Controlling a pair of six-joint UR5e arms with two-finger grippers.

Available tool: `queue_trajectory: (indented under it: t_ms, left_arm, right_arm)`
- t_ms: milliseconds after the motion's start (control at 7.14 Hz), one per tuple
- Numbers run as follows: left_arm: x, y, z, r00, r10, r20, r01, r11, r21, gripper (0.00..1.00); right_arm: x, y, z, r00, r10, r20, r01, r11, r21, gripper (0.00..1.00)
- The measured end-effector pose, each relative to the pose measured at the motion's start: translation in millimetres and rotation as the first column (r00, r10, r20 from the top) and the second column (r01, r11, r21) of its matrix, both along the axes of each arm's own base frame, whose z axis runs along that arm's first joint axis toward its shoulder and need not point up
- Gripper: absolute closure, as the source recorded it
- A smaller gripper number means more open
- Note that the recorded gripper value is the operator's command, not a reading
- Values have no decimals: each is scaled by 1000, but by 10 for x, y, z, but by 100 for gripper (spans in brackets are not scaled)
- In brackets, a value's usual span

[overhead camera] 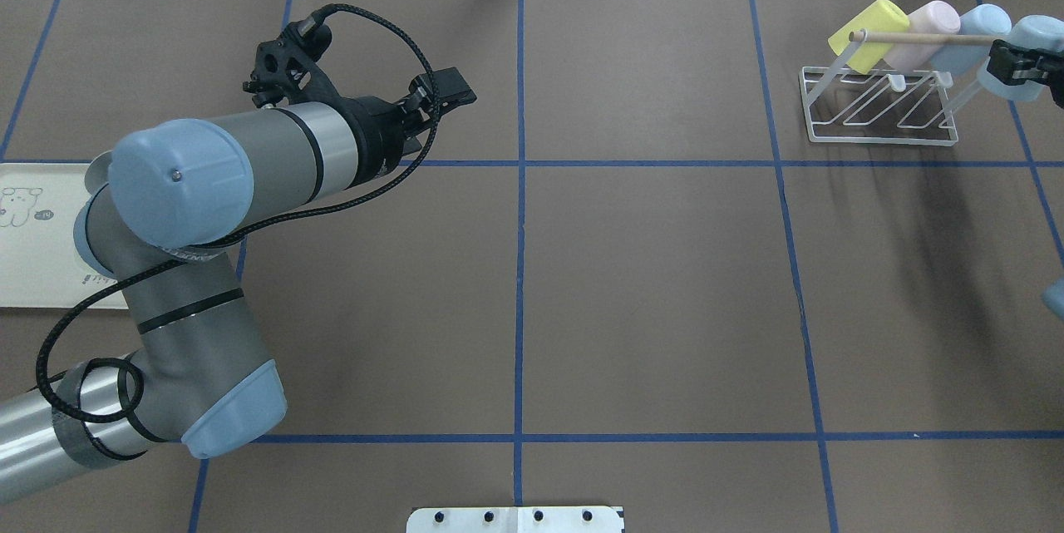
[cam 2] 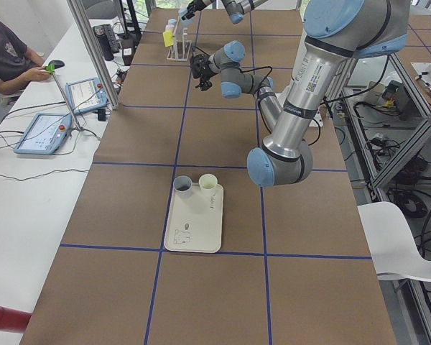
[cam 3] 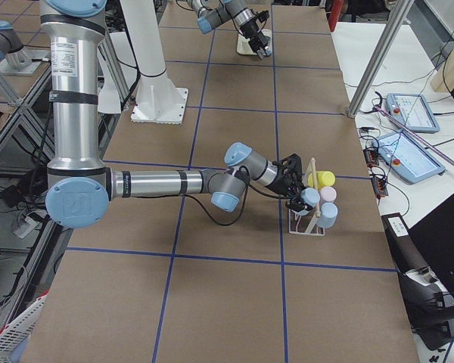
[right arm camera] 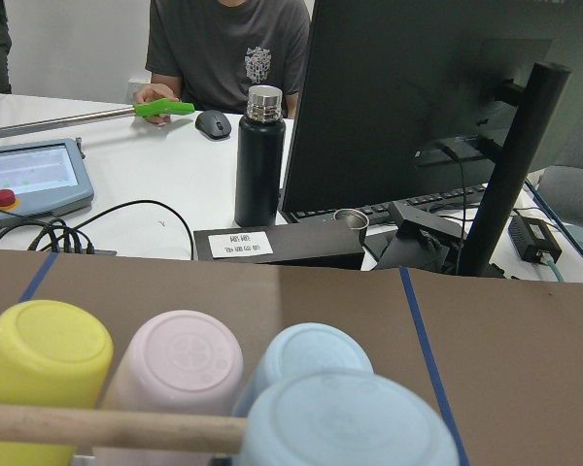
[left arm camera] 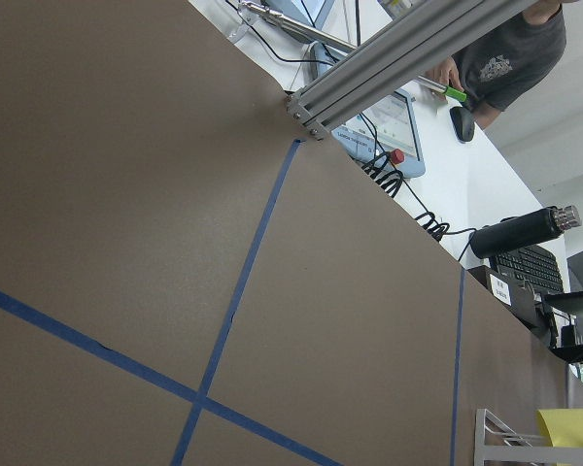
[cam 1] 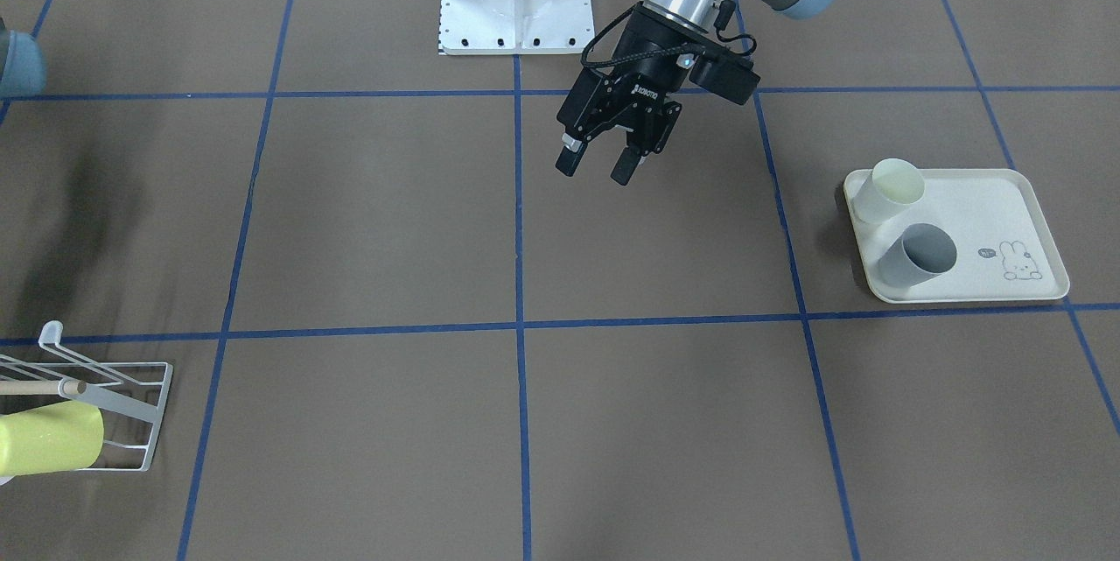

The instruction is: Transfer IKEA cup to right arm and place on rack

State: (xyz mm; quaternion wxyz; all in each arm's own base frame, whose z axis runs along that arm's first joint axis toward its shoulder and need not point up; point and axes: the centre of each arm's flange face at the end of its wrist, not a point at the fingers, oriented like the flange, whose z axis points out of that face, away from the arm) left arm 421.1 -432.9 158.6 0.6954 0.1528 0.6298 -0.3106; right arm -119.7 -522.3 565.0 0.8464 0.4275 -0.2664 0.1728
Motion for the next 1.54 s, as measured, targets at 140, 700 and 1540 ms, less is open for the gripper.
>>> queue_trajectory:
  t_ms: [140, 700, 1540]
  left_arm:
    - [0, 2, 1, 1000, 0, 0, 0, 1000, 0, 0]
    - [2, 5, 1, 1000, 1, 0, -1, 1000, 0, 0]
    - [-528, -161, 47, 995, 85, 46, -83, 996, -31, 0]
  right_arm:
    - [-3, 0, 16, 1000, 0, -2, 0, 1000, -2, 1]
    - [-16, -5, 72, 1000, 2, -7, -2, 1000, -10, 0]
    - [30, 115, -728, 987, -113, 115, 106, 992, 64, 0]
